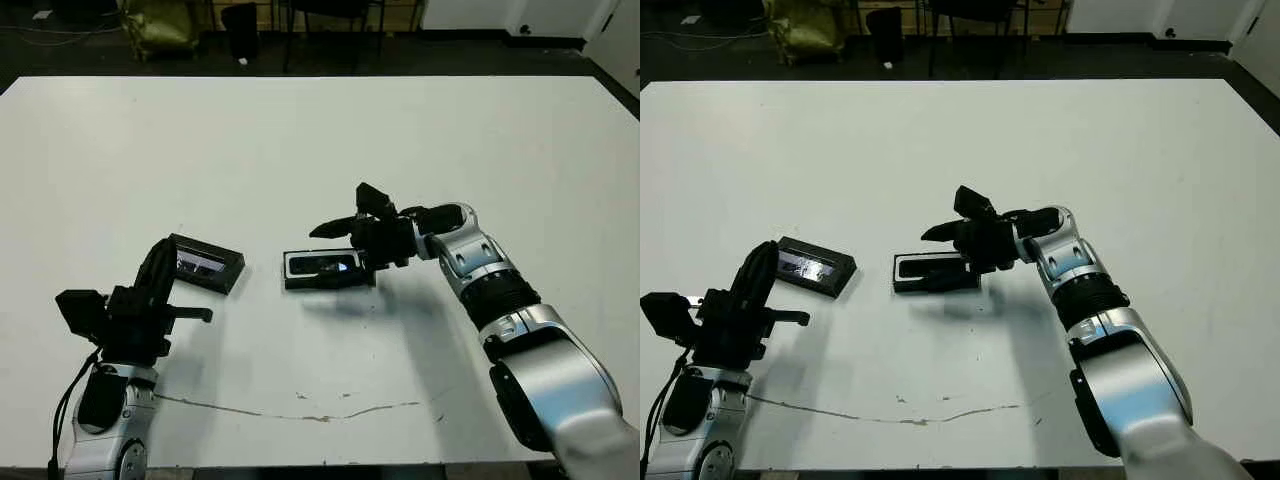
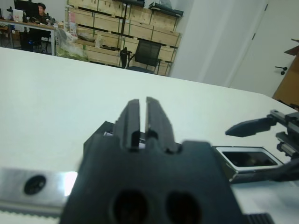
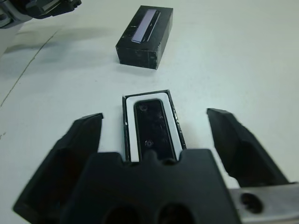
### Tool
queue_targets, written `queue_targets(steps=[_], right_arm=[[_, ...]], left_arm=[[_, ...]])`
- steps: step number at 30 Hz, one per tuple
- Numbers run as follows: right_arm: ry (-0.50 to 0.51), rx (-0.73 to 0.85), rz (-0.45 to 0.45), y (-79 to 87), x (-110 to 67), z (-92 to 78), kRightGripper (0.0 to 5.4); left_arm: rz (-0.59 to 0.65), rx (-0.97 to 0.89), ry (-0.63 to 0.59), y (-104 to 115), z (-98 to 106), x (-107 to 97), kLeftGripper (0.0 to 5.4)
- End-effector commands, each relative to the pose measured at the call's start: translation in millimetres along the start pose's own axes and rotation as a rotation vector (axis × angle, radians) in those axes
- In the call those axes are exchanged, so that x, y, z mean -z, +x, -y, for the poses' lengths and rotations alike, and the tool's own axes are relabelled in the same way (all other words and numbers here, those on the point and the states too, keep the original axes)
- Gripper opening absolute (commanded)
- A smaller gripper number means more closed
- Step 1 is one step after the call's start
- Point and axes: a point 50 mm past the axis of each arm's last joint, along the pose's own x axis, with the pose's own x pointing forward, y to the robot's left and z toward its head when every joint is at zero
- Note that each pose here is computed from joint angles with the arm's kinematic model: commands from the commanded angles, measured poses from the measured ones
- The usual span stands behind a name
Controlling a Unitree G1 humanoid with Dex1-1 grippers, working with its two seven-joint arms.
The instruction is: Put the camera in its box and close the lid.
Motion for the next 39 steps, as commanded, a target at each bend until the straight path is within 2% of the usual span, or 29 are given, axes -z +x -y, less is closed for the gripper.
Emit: queue_targets(steps=[1, 8, 15, 20, 23, 28, 31, 34, 39], right_arm=[[-0.006, 0.001, -0.005, -4.6, 8.0, -3.2, 5.38], [-0.001, 0.031, 0.072, -16.2, -5.2, -0.8, 5.38], [0.095, 0.167, 0.311, -39.2, -37.6, -9.0, 5.38], [0.156, 0.381, 0.424, -47.1, -41.9, -23.7, 5.29], [0.098, 0.538, 0.425, -49.7, -41.4, -34.2, 4.83], [-0.035, 0.802, 0.346, -44.9, -39.8, -53.2, 3.69], [-0.201, 0.926, 0.32, -40.1, -38.4, -62.8, 3.01], [-0.331, 1.008, 0.285, -35.4, -34.9, -68.4, 2.34], [-0.423, 1.047, 0.234, -27.0, -24.7, -73.1, 1.2]], left_arm=[[-0.032, -0.006, 0.016, -3, -3, 5, 0.0], [-0.034, -0.006, 0.022, -3, -3, 5, 0.0], [-0.038, -0.005, 0.005, -3, -3, 5, 0.0], [-0.039, -0.005, 0.013, -4, -3, 5, 0.0], [-0.042, -0.005, 0.009, -4, -3, 6, 0.0], [-0.038, -0.003, 0.011, -3, -2, 5, 0.0], [-0.024, 0.006, 0.018, -1, -2, 5, 0.0], [-0.029, 0.003, 0.009, -1, -2, 4, 0.0], [-0.035, -0.003, 0.009, -1, -2, 4, 0.0]])
